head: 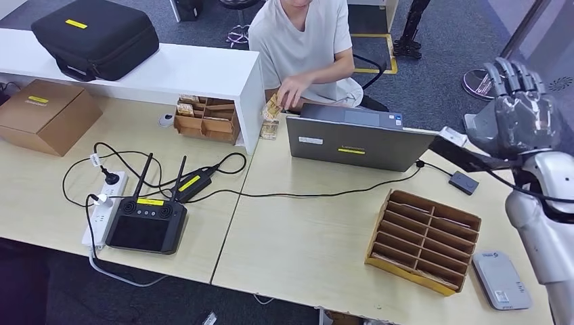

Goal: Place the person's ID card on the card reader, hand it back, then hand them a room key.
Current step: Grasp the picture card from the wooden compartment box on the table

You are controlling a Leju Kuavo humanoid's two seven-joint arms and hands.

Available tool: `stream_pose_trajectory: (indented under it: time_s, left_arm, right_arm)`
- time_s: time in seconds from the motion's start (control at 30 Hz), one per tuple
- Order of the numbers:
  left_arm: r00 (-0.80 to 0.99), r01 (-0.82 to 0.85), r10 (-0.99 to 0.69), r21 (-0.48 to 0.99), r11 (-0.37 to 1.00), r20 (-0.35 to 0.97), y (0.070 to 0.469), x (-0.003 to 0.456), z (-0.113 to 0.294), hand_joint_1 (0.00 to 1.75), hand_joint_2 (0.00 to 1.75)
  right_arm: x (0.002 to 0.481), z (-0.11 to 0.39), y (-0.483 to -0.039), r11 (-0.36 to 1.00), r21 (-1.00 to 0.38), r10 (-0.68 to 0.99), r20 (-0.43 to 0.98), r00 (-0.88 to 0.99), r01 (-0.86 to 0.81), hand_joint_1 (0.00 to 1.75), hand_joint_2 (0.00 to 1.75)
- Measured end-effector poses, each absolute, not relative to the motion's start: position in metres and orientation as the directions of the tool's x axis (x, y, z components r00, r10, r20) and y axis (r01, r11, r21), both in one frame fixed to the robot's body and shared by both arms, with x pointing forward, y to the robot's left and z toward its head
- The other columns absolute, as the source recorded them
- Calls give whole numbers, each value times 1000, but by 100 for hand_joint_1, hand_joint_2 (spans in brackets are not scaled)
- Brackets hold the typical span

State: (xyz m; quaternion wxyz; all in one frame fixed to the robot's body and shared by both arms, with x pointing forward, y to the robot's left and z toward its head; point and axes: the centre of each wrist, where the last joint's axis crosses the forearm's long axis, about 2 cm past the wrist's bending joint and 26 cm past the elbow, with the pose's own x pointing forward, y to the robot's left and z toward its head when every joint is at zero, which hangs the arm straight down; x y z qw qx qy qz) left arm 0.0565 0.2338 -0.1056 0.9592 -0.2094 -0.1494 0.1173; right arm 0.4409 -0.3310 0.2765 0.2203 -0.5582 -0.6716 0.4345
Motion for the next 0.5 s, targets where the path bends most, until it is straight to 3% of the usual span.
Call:
stream_pose_trajectory:
  time_s: [0.23, 0.5]
  left_arm:
    - [909, -219, 346, -442, 870, 231, 234, 52, -106, 0, 175]
    - [893, -255, 385, -440, 861, 235, 234, 48, -107, 0, 175]
  right_arm:
    - [343, 198, -338, 121, -831, 918, -115, -379, 544, 0, 175]
    - [266, 178, -341, 168, -810, 904, -101, -416, 561, 0, 175]
